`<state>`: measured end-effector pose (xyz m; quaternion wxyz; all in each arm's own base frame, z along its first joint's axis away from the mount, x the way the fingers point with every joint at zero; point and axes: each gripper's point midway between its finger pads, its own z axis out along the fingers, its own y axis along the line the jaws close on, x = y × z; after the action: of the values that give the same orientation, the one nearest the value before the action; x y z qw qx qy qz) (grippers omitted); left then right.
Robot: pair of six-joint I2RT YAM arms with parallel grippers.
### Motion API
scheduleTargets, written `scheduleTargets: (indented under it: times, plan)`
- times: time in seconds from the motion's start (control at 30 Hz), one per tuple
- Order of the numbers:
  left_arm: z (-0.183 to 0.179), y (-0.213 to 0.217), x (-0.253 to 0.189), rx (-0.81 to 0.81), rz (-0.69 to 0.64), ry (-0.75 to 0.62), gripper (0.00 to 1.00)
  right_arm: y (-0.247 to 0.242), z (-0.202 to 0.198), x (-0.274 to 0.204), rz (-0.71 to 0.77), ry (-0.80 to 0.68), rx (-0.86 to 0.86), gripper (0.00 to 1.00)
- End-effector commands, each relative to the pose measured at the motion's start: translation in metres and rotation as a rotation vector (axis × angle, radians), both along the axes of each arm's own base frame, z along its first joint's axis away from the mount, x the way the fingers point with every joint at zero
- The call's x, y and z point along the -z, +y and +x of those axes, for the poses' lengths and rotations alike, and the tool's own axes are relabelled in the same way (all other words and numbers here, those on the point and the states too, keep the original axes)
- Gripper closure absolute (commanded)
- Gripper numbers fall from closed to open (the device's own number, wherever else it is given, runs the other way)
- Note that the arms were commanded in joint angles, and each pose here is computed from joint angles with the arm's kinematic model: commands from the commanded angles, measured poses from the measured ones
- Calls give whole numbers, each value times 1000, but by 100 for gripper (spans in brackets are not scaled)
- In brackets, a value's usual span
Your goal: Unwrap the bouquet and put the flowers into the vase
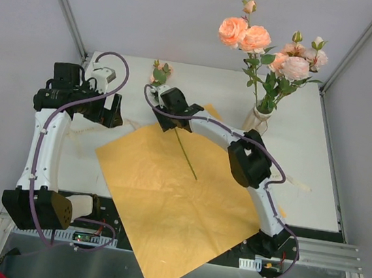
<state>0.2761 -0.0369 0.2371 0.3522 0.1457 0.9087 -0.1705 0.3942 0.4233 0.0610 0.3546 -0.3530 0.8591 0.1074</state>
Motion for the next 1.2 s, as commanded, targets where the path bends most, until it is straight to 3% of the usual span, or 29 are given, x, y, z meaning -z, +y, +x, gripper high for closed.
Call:
scheduleTargets:
  times: [0.0,0.47,1.03,1.17]
  plan:
    - [-2,-3,4,40,-1,6,1,3,24,-2,5,7,61,44]
    - [0,-5,16,68,-6,18,1,-12,31,29,-23,145,145,47]
    - [1,-2,23,78,11,20,1,-9,16,40,-206,62,107,67]
    - [1,-2,23,79,15,18,1,-15,12,44,-232,95,123,78]
